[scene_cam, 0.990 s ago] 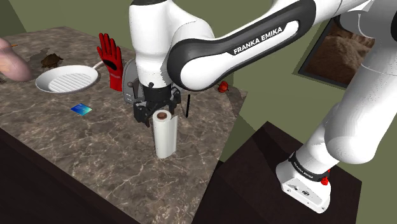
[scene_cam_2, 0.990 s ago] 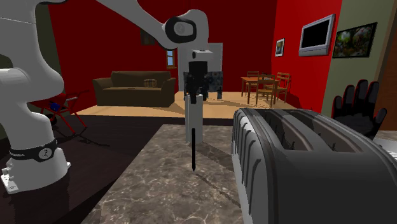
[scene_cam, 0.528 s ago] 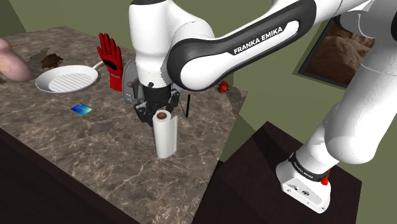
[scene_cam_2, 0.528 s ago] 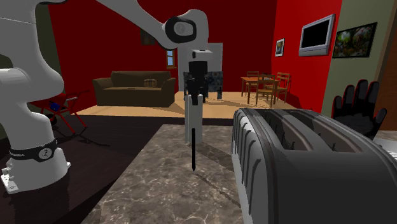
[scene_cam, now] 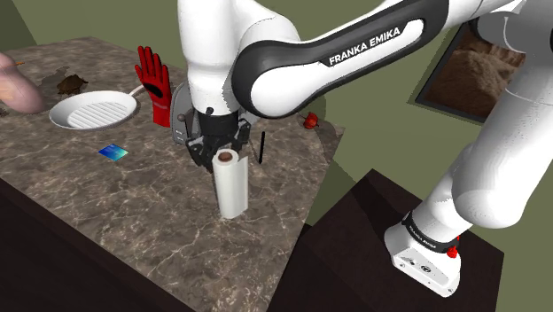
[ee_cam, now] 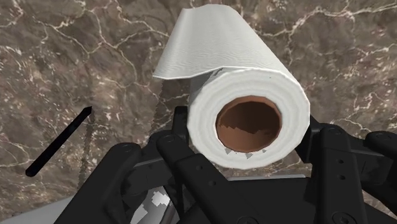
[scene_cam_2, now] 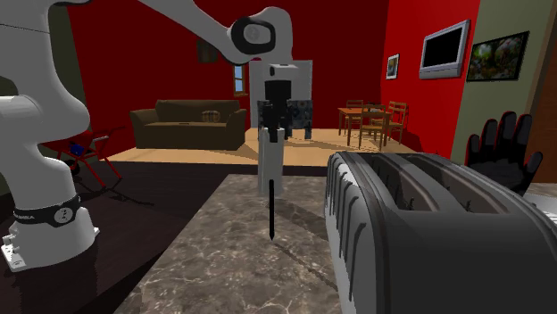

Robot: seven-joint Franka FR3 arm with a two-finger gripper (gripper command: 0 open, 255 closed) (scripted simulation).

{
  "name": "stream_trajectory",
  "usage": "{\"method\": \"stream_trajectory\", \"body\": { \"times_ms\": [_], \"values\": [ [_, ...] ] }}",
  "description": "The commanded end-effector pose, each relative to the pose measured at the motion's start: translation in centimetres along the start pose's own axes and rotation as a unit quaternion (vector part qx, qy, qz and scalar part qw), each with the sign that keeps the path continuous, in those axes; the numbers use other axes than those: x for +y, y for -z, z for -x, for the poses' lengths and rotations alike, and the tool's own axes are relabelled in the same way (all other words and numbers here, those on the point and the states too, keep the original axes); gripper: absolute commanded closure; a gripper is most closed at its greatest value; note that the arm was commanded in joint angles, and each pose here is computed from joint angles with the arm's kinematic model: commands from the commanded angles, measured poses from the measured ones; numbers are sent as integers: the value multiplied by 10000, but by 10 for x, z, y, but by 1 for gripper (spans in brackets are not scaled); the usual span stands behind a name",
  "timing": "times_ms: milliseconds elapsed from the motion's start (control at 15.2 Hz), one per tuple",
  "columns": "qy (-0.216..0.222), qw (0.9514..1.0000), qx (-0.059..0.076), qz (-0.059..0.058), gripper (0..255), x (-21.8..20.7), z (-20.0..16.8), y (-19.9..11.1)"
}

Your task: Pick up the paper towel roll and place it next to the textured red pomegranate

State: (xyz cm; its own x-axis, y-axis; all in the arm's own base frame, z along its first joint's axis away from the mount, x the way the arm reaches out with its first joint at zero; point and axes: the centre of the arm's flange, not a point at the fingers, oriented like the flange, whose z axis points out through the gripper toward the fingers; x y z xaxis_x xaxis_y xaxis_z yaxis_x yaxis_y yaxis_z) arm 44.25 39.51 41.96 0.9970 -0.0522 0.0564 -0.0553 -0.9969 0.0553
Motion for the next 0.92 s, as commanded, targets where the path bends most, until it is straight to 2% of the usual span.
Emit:
{"method": "stream_trajectory", "body": {
  "times_ms": [0, 858],
  "values": [
    [1, 10000, -1, 1, 255, 1, -1, 11],
    [1, 10000, -1, 1, 255, 5, -5, 80]
  ]
}}
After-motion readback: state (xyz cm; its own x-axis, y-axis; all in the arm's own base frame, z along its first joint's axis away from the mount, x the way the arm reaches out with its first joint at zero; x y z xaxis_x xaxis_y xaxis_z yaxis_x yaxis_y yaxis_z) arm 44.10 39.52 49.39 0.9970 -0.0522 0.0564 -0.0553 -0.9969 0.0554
